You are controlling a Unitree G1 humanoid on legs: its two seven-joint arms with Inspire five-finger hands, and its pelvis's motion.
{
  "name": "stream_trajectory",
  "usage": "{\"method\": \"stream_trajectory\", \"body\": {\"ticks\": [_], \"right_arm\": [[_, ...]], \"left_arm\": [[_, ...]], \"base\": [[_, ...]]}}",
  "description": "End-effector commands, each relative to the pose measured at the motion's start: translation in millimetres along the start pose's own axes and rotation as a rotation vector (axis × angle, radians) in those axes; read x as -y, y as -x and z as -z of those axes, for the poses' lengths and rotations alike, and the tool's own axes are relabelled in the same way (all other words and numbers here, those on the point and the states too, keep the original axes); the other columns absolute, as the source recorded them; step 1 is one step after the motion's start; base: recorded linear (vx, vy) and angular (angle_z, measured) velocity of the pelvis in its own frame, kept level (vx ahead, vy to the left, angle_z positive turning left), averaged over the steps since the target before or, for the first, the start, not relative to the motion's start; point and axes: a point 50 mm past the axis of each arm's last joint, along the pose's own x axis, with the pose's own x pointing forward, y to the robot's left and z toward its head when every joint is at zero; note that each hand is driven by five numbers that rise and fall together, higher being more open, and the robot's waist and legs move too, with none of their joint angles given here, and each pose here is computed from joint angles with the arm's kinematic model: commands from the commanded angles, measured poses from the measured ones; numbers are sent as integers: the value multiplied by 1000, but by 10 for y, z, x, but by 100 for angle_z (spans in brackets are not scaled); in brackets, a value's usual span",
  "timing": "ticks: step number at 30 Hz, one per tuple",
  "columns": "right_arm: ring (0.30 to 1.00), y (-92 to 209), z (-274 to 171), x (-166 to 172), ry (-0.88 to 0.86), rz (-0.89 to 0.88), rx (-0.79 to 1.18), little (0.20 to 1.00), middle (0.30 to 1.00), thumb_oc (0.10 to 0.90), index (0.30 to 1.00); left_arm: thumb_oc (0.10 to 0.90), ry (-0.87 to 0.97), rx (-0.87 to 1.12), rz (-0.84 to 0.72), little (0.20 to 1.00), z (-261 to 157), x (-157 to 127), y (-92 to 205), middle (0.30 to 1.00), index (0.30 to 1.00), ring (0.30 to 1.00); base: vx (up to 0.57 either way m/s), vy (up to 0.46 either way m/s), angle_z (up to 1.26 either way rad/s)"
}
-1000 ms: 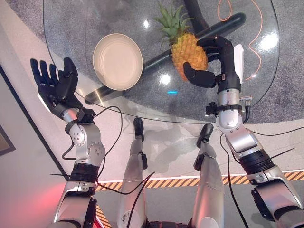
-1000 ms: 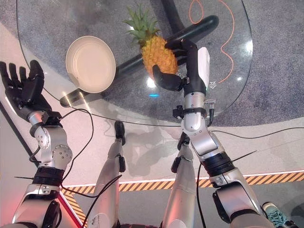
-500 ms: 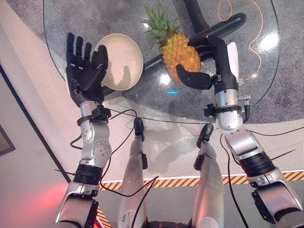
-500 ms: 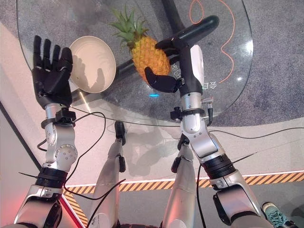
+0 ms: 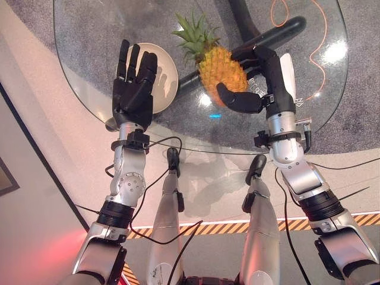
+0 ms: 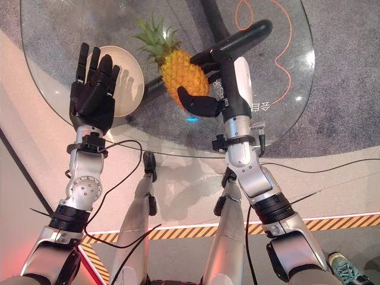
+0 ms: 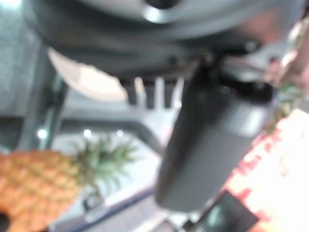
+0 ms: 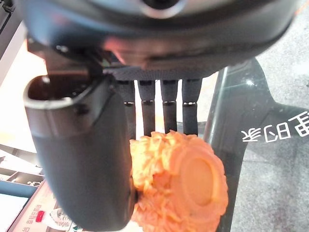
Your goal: Pick up the fruit to the plate
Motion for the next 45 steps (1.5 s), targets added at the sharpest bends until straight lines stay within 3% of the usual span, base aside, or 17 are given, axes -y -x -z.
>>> {"method": "stream_trajectory", "body": {"ticks": [1,45], "right_arm": [[300,-133,-943,191,-110,71,483,200,300,100,300],[300,-92,-1285,38,-157,-47,606,200,300,100,300]], "left_arm": [[800,53,125,249,900,-283,514,-151,900,900,900],[800,104,79,290,900,-208,738,-161,900,900,900]], "base": [[0,0,0],[0,0,0]]}}
